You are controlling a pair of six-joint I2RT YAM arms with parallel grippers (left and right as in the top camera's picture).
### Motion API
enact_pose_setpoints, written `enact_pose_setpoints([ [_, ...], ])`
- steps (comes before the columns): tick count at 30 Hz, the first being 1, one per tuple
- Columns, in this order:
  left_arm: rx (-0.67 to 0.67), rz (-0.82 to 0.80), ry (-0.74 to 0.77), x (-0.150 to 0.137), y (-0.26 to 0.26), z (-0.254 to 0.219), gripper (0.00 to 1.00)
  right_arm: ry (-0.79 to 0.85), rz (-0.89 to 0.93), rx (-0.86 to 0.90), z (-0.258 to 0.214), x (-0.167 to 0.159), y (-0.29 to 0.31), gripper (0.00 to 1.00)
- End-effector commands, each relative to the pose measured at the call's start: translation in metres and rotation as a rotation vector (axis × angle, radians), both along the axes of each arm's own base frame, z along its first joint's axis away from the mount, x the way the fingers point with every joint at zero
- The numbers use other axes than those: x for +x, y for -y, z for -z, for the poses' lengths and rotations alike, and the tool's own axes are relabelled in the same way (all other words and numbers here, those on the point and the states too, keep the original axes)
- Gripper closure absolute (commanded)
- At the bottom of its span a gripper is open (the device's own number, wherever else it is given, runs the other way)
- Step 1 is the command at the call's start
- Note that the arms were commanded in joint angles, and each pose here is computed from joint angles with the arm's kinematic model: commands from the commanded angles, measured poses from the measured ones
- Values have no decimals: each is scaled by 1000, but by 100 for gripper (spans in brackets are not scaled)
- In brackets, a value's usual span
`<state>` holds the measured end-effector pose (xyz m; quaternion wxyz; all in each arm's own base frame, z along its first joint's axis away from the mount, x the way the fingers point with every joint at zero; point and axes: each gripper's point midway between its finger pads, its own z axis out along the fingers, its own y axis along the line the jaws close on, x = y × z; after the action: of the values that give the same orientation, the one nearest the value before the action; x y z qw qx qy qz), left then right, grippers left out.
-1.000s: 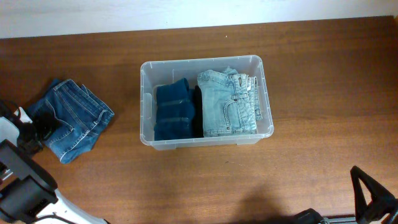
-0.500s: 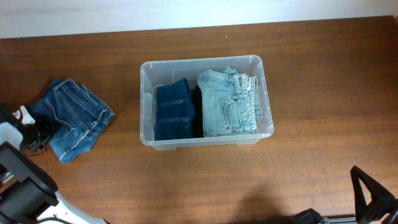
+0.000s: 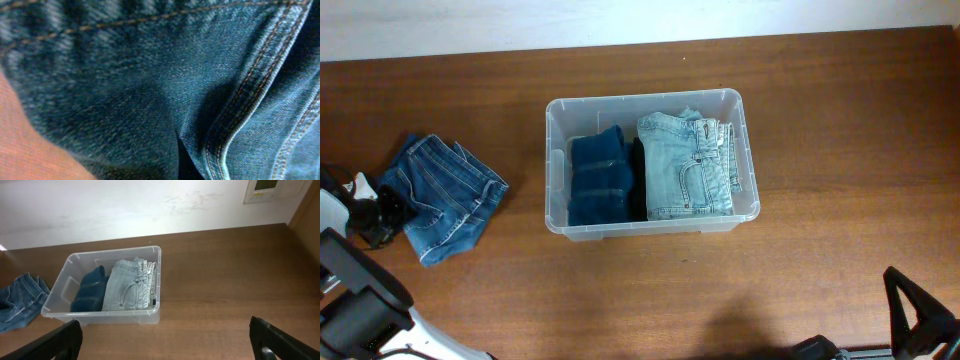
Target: Pack container
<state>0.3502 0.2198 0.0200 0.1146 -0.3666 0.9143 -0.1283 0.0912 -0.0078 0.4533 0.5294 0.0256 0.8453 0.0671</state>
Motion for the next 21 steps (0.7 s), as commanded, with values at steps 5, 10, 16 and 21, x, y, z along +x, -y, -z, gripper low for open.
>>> enact_pose_setpoints([
  [5,75,-70,115,10,-5,-82,99,1,16,-3,1,-1,3,1],
  [10,156,-73,243,16,3,-147,100,1,16,-3,1,-1,3,1],
  [16,263,46,444,29,54,-244,99,1,16,-3,1,-1,3,1],
  [21,292,166,569,41,106,-301,100,1,16,-3,1,-1,3,1],
])
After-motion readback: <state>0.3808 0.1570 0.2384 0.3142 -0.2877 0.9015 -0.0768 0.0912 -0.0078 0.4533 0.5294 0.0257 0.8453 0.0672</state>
